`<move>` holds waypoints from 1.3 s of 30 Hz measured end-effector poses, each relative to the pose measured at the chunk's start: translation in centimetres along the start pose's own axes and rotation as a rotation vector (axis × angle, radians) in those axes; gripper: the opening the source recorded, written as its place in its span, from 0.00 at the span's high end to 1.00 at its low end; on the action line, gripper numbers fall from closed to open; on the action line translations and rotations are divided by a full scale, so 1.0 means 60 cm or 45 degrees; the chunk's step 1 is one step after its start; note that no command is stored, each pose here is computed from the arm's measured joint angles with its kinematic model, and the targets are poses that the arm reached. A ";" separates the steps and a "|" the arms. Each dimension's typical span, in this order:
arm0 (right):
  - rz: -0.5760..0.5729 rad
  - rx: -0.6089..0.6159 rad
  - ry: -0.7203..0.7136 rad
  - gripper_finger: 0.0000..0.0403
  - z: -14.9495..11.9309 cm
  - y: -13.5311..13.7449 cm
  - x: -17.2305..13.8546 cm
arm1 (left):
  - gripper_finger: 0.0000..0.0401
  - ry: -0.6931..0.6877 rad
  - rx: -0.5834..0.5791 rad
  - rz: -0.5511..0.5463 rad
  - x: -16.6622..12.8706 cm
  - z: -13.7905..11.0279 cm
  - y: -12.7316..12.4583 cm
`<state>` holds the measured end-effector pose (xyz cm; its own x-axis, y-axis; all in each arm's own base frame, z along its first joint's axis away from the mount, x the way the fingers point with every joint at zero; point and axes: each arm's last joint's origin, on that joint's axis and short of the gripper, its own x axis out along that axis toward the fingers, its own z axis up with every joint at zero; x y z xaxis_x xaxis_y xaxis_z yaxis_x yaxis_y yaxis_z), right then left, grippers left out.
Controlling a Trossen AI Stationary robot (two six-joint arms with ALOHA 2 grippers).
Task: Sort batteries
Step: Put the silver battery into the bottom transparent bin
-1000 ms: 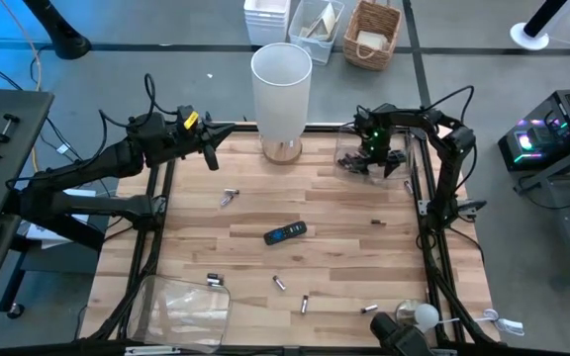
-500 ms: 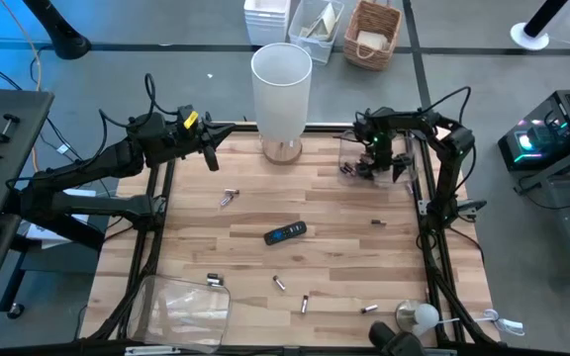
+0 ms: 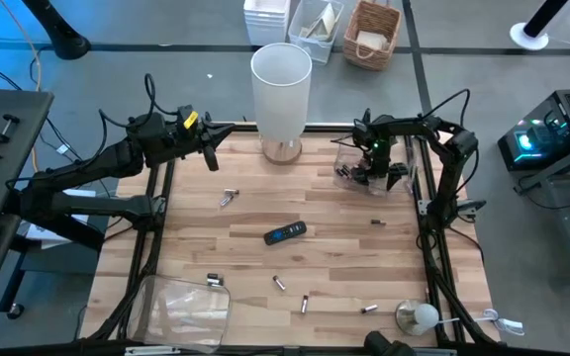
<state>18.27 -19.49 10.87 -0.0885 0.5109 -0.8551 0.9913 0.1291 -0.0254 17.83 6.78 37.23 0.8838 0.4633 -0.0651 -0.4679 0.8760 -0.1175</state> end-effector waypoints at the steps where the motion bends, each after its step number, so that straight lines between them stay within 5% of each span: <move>1: 0.007 0.006 -0.001 0.15 -0.001 0.003 0.002 | 1.00 0.000 0.000 0.000 0.000 0.000 0.000; 6: 0.014 -0.010 0.001 0.29 -0.011 0.018 0.013 | 1.00 0.000 0.000 0.000 0.000 0.000 0.000; 16: 0.012 -0.041 -0.003 0.70 -0.016 0.025 0.018 | 1.00 0.000 0.024 0.000 0.000 0.000 0.000; 25: -0.086 -0.207 -0.093 0.98 -0.021 0.030 -0.017 | 1.00 0.000 0.044 0.001 0.000 0.000 0.000; 29: -0.069 -0.228 -0.293 0.98 -0.026 0.032 -0.060 | 1.00 0.000 0.066 0.004 0.000 0.000 0.001; 39: -0.058 -0.264 -0.455 1.00 -0.093 0.014 -0.122 | 1.00 0.010 0.069 0.009 0.000 -0.001 0.002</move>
<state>19.23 -18.38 19.97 -0.0562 0.1784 -0.9823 0.9433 0.3318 0.0063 17.79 6.88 37.13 0.8802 0.4689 -0.0735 -0.4733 0.8786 -0.0632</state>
